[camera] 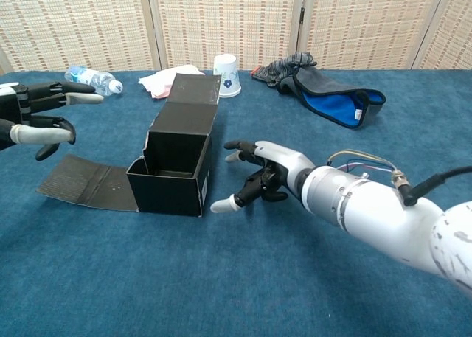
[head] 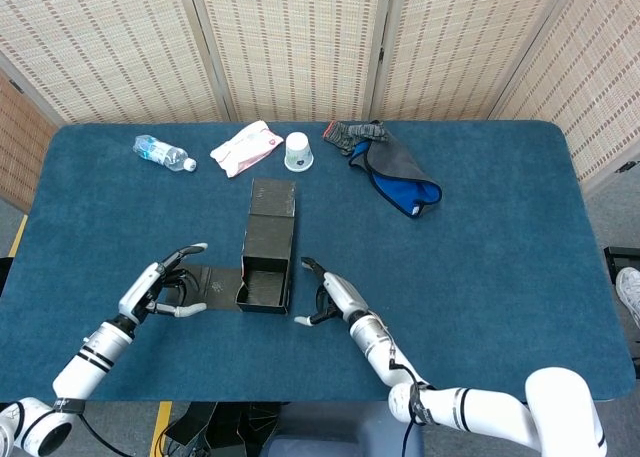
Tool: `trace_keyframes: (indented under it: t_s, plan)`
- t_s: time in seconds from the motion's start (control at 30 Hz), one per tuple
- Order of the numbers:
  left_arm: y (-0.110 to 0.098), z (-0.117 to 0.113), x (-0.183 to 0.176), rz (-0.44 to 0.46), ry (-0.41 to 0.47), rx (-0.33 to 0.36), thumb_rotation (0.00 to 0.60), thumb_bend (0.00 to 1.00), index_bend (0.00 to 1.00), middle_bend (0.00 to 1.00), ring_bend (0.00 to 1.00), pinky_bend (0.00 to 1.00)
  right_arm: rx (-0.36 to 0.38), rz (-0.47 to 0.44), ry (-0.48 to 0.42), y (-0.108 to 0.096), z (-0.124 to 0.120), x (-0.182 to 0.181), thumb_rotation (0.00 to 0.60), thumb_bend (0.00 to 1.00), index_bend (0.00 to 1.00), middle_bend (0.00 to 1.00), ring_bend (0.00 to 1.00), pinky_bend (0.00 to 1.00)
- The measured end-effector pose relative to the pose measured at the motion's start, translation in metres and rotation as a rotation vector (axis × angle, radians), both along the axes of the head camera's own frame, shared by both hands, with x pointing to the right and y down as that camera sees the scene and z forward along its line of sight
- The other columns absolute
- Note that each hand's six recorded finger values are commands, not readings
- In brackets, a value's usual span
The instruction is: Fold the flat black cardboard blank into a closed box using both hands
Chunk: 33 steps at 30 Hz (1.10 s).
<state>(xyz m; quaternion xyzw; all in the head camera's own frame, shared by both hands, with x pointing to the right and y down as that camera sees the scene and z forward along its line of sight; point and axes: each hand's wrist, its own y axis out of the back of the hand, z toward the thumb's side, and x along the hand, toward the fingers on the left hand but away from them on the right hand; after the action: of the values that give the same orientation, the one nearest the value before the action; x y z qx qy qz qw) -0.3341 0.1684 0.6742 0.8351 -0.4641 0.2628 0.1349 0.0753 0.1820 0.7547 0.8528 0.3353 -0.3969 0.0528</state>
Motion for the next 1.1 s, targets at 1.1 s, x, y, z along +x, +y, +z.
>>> trace_keyframes:
  t_s: [1.1]
  plan:
    - [-0.005,-0.006,-0.017,-0.055,0.019,0.027,0.600,0.09,0.16,0.13,0.49,0.70,0.151,-0.055,0.007,-0.018,0.015,-0.038,0.600,0.28,0.32,0.35,0.71,1.00]
